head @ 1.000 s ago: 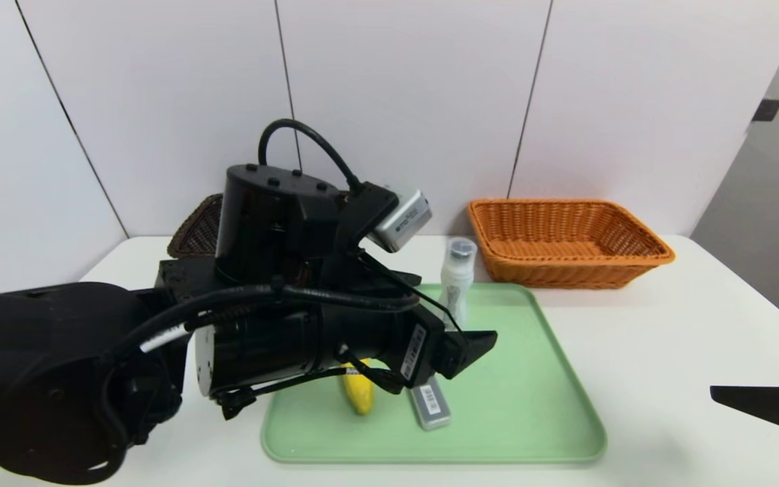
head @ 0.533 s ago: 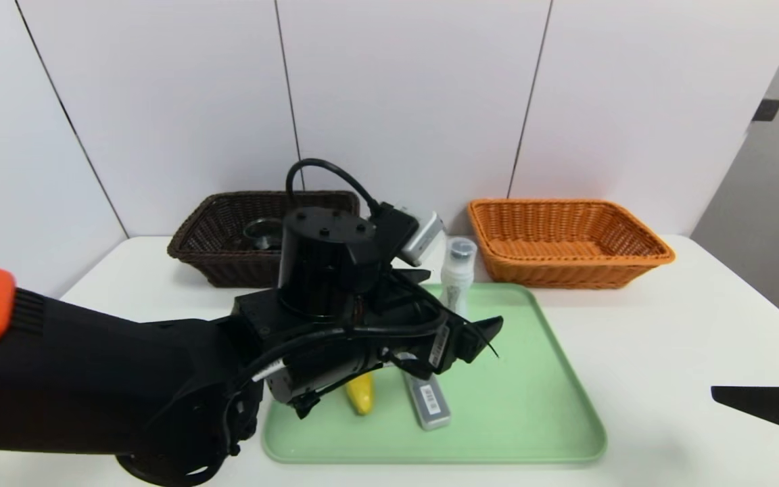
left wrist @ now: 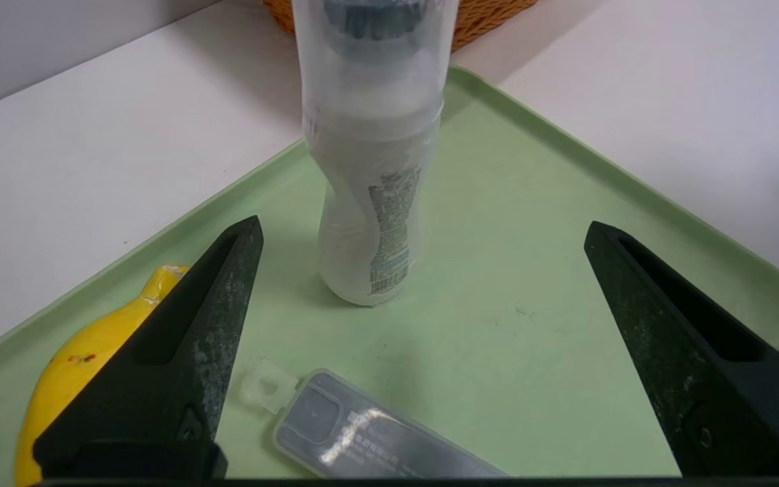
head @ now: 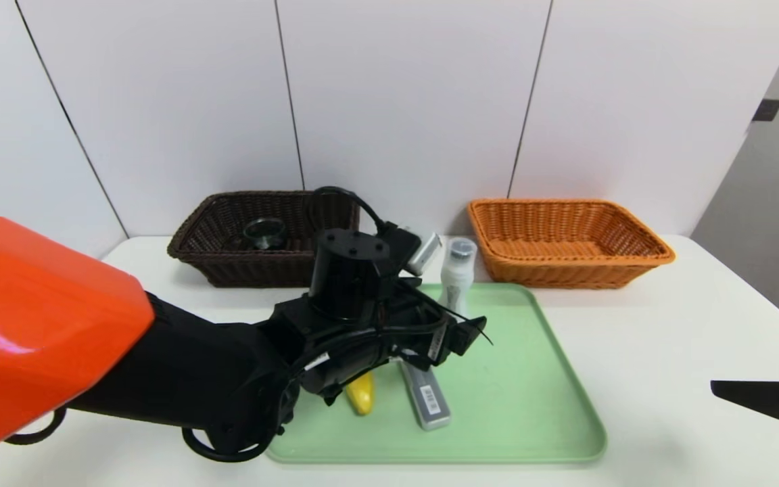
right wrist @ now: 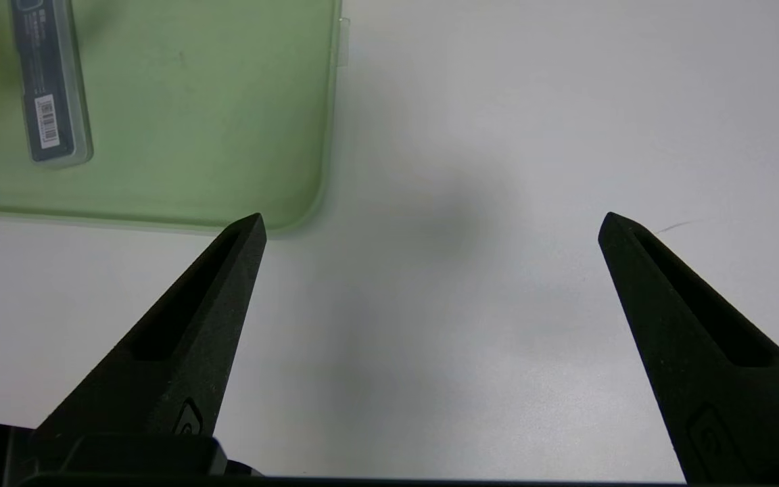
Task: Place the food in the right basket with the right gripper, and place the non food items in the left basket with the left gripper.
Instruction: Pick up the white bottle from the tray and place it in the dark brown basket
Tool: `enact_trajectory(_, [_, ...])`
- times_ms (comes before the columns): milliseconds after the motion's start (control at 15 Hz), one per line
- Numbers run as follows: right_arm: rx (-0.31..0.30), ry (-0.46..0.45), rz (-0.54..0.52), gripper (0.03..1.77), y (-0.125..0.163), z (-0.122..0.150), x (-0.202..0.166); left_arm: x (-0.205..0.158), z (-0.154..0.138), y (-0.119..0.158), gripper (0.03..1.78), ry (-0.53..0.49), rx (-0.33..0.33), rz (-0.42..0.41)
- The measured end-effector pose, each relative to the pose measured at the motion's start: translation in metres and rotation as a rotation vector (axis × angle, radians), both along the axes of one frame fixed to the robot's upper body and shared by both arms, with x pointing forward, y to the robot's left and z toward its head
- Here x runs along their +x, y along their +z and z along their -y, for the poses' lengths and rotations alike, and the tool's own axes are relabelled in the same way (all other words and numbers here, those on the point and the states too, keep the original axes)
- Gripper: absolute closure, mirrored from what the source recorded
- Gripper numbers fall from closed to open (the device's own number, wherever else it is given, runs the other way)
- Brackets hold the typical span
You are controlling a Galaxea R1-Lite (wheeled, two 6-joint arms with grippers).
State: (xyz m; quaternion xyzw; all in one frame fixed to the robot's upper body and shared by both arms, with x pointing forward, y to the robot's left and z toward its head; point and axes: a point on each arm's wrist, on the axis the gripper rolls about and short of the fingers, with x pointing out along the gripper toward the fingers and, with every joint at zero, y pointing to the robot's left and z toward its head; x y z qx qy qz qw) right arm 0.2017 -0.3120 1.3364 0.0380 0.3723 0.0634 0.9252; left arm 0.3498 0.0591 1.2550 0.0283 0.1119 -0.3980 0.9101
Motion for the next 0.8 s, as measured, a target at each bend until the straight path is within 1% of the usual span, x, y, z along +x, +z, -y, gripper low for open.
enact_trajectory(133, [-0.002,0.001,-0.001,0.10,0.000,0.000,0.001,0.007,0.006,-0.007,0.12,0.028,-0.002,0.018])
enact_trajectory(467, [-0.004,0.002,-0.006,0.10,0.000,0.000,0.002,0.022,0.022,-0.011,0.12,0.036,-0.019,0.039])
enact_trajectory(800, [-0.004,0.001,-0.013,0.10,-0.001,-0.001,0.004,0.032,0.031,-0.020,0.12,0.043,-0.015,0.038])
